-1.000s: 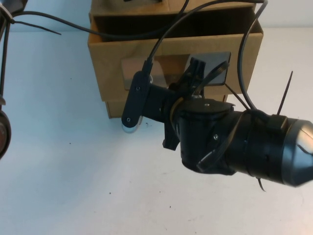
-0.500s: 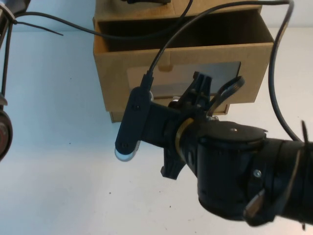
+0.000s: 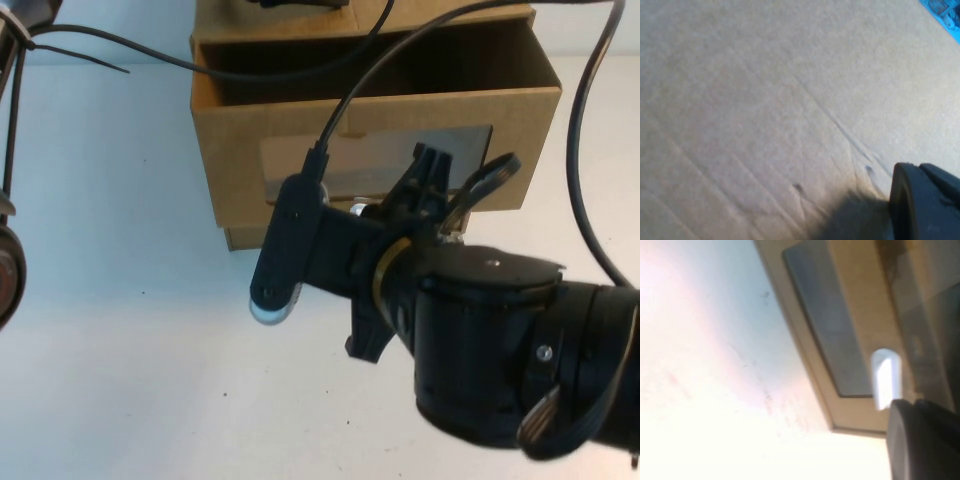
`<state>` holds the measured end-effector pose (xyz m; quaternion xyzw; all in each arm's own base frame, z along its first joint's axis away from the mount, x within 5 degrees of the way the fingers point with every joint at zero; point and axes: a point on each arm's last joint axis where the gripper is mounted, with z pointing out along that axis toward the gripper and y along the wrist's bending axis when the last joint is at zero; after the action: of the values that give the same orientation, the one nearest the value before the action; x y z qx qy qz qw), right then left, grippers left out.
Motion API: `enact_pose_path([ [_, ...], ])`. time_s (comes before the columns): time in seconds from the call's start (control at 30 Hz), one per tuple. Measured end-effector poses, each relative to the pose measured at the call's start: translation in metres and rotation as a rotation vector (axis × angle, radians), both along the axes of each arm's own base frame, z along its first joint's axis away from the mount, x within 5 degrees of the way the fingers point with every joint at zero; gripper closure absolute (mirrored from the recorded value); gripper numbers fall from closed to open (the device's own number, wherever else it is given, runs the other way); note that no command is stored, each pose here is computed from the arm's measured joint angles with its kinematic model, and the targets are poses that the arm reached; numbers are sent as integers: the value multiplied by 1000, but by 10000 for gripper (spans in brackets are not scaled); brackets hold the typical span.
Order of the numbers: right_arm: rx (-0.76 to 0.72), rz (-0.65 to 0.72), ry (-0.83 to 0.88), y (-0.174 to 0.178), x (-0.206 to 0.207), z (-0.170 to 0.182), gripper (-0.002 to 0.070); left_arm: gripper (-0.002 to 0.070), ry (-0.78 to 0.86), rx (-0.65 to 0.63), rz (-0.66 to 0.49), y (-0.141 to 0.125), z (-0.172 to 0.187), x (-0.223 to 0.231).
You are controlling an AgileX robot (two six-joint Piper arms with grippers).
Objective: Open the shoe box
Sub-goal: 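Pull the top drawer of the cardboard box fully open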
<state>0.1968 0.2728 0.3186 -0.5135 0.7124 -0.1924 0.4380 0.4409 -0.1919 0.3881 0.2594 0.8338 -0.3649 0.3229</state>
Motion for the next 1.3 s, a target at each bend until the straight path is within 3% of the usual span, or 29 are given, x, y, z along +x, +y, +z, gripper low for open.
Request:
enact_pose_path([
  [0.17, 29, -6, -21, -8, 19, 2, 650, 680, 0, 0, 0, 0, 0, 0],
  [0.4, 51, 9, -32, -11, 27, 3, 473, 680, 2, -2, 0, 0, 0, 0],
  [0.77, 38, -5, 16, -6, 29, -10, 484, 680, 2, -4, 0, 0, 0, 0],
  [0.97, -11, -15, 62, -11, 26, -30, 416, 680, 2, -4, 0, 0, 0, 0],
  [1.3, -66, 49, -98, -9, 32, -45, 379, 680, 3, -4, 0, 0, 0, 0],
])
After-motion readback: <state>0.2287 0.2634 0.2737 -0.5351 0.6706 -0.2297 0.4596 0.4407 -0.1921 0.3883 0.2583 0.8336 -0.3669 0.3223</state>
